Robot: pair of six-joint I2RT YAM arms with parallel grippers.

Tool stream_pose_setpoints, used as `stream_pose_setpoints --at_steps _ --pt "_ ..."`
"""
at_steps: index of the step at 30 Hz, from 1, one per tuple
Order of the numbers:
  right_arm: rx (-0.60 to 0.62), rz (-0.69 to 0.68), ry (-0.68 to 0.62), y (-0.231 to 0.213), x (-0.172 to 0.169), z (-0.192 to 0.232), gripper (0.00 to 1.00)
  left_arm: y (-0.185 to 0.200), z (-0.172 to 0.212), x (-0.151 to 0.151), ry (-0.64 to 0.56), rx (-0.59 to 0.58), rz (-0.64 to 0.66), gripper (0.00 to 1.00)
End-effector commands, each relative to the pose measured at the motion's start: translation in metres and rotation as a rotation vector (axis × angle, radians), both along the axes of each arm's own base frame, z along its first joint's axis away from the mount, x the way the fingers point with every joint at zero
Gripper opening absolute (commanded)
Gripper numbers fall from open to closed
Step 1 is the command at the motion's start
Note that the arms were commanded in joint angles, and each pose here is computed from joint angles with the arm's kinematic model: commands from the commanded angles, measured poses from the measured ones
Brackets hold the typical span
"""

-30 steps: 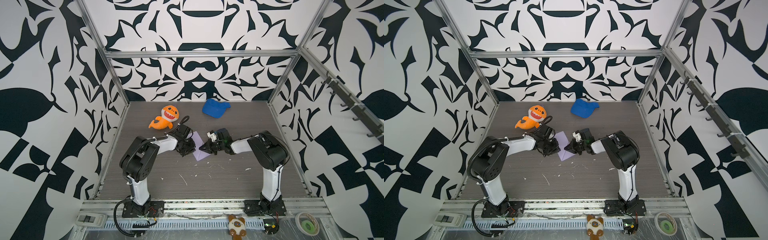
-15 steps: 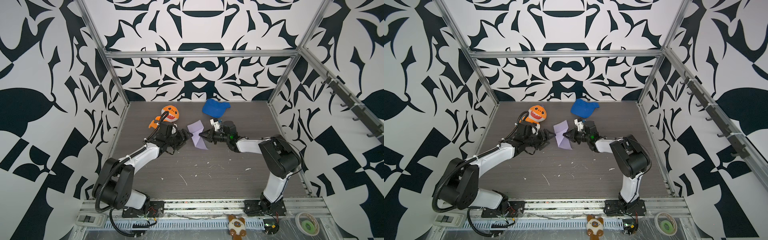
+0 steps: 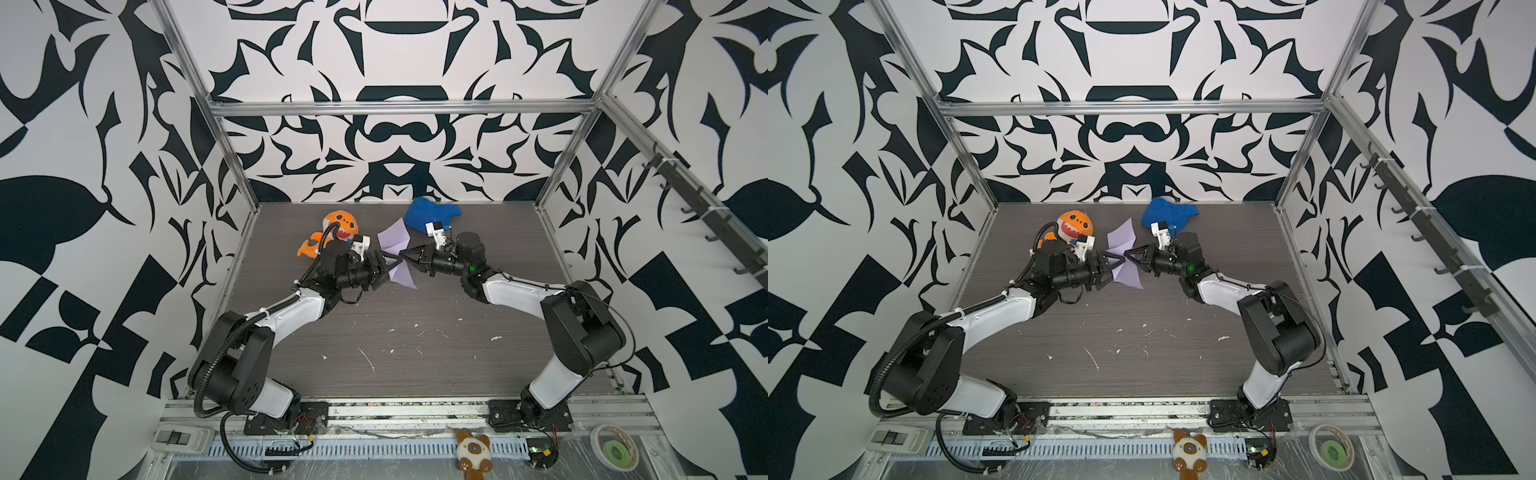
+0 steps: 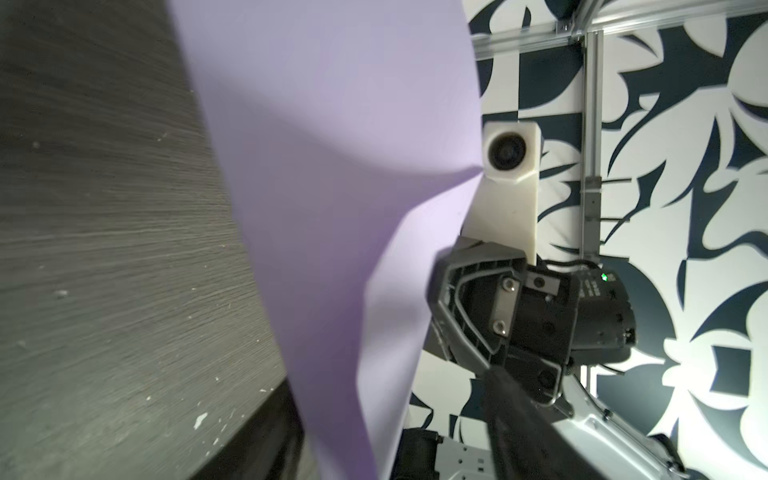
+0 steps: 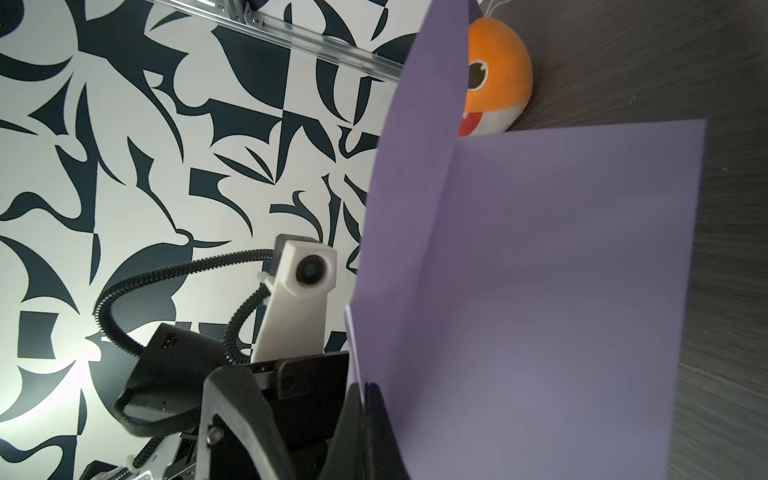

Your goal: Fold a paper plane with a square sheet of paper (pick it up from the middle)

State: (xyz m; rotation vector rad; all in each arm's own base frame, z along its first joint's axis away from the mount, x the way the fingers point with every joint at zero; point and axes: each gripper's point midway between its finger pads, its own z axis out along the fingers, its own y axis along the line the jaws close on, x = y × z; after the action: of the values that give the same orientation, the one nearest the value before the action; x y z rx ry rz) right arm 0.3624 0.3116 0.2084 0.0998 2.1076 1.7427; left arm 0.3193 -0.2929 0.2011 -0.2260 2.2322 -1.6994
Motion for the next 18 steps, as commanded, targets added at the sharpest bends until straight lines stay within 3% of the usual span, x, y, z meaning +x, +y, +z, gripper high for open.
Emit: stream_pose_setpoints --at_steps 1,18 --pt "0.037 0.003 -0.065 0.001 0.001 0.033 0.0 -0.007 0.021 0.001 -0.059 -0.058 -0.033 0.59" --pt "0.033 0.0 -0.058 0.0 0.002 0.03 0.0 0.003 0.01 0.005 -0.029 -0.01 0.027 0.24"
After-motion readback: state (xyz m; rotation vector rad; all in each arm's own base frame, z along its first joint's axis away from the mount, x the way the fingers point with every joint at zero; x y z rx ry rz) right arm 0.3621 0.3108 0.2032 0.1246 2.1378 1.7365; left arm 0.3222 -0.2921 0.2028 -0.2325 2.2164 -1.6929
